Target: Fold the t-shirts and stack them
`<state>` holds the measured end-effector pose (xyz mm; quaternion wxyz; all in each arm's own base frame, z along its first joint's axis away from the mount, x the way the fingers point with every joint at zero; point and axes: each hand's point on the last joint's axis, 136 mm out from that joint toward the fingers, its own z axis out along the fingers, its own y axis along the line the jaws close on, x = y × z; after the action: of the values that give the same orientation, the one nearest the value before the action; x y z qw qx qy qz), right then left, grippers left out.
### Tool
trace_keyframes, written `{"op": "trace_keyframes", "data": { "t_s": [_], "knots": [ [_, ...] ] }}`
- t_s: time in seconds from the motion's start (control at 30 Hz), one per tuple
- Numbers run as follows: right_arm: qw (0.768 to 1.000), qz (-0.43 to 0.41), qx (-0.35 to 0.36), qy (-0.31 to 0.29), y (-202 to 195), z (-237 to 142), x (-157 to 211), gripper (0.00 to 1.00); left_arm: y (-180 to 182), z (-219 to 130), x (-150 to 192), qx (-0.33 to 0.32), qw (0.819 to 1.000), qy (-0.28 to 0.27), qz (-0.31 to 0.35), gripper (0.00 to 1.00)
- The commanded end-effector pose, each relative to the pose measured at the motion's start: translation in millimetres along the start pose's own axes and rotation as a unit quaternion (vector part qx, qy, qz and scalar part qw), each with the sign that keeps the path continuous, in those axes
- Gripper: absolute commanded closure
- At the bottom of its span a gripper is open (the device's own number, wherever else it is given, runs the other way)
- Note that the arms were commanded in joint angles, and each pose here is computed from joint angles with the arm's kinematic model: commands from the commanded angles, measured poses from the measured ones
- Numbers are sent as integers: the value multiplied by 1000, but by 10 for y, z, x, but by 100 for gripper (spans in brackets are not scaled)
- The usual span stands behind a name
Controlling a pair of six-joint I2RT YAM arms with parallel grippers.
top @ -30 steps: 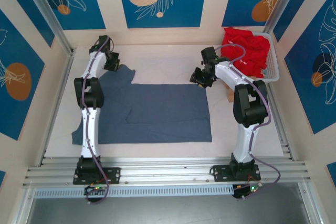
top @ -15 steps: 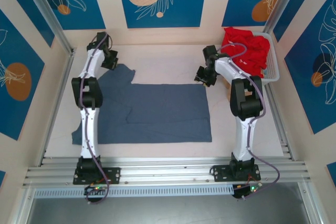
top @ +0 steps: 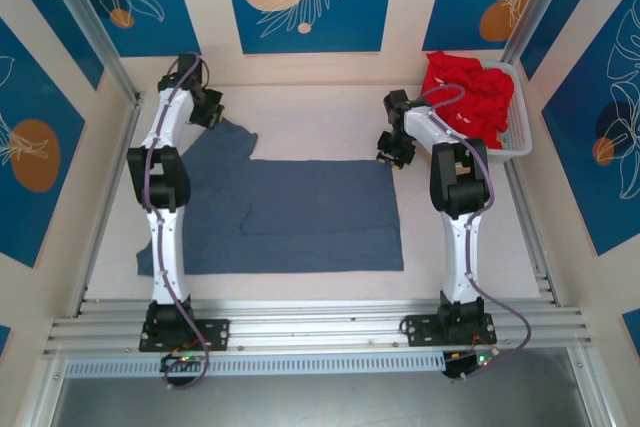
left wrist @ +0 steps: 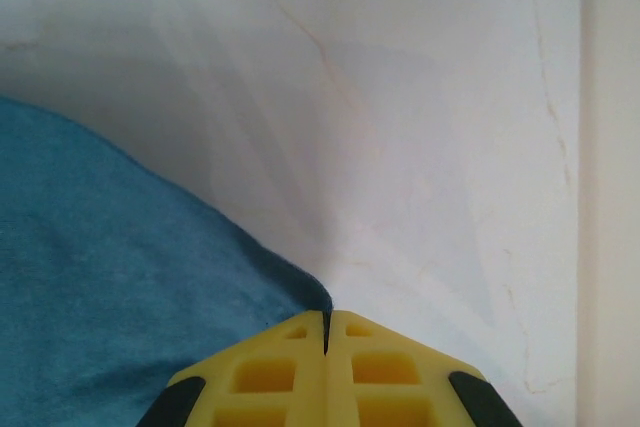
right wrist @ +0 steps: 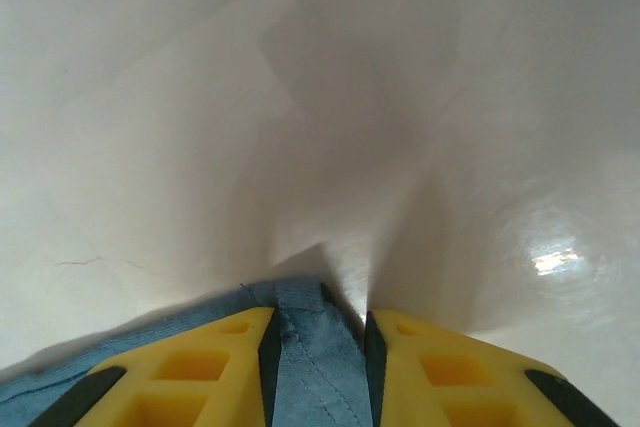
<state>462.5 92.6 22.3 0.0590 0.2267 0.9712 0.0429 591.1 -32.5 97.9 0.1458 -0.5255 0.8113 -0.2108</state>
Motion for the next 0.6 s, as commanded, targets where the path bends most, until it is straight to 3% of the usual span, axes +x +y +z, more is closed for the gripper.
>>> {"op": "trace_keyframes", "data": {
  "t_s": [0.0,0.2,0.37,0.57],
  "knots": [
    [1000,-6,5,3,-15,30,-24,71,-10,-250,39,3,1000,9,20,100],
    [999,-30,-10,8,63,70,-13,80,51,-400,59,-5,999,2,42,100],
    [998,-62,-6,-3,101,10,-14,100,117,-569,96,-11,998,-2,63,100],
    [994,-103,-7,-38,161,-211,-8,100,372,-870,163,-39,995,-16,91,100]
  ]
}}
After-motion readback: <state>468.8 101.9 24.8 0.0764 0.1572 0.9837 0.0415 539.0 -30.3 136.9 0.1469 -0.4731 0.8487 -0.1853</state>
